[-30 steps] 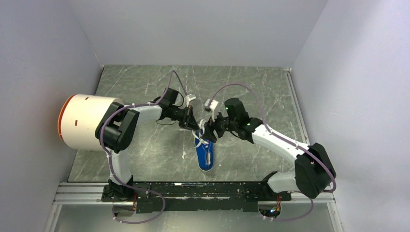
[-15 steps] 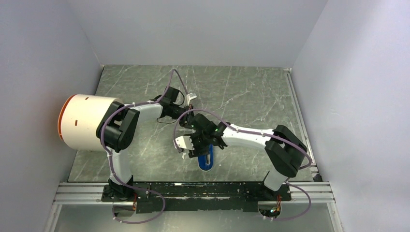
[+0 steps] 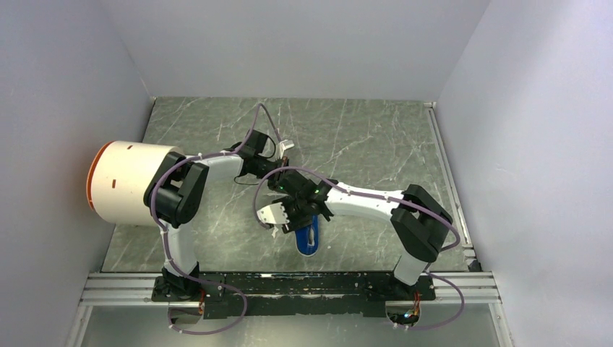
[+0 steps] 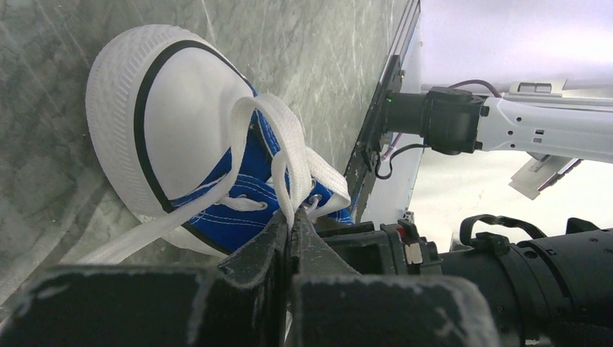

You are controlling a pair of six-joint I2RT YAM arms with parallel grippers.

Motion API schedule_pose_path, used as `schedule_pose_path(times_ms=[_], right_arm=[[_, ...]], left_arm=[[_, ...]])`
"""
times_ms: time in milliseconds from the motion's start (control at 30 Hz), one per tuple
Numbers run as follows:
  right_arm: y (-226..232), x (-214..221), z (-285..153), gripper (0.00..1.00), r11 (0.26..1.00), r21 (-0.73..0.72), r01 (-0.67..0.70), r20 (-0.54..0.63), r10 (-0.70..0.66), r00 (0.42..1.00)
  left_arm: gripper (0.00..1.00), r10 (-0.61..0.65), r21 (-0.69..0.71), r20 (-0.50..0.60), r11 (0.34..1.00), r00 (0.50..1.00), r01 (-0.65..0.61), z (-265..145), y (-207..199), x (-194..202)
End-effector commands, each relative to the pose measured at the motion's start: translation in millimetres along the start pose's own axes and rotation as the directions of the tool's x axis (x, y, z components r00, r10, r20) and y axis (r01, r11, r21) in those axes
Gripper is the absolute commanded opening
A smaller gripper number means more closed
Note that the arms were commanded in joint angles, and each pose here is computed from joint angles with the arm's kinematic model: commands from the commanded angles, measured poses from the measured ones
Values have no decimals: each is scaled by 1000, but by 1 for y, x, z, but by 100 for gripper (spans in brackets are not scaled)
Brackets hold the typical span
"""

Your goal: Tie the shoes

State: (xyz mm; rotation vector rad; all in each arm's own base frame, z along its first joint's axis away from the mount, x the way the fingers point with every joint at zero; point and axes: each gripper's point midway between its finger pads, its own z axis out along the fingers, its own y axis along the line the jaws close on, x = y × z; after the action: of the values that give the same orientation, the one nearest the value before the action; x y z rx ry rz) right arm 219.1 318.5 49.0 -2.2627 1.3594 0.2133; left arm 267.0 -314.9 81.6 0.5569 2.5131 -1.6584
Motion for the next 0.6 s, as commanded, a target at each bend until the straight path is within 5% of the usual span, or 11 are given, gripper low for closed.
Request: schedule_pose_path(times_ms=[0, 167, 367, 567], right_arm=[[7, 10, 5, 55, 999, -48, 25, -52, -28, 998], [5, 7, 15, 46, 998, -61, 29, -46, -31, 998], [8, -10, 3, 0, 998, -67, -18, 27, 20, 999], [19, -38, -27, 0, 977, -22, -210, 216, 210, 954]], left_arm=[[5, 21, 14, -4, 1000, 1000, -21, 0, -3, -4], [5, 20, 14, -5, 1000, 1000, -20, -1, -2, -4], [6, 31, 12, -12, 999, 999, -30, -2, -1, -2], [31, 67, 8, 7, 998, 998, -67, -11, -4, -3]])
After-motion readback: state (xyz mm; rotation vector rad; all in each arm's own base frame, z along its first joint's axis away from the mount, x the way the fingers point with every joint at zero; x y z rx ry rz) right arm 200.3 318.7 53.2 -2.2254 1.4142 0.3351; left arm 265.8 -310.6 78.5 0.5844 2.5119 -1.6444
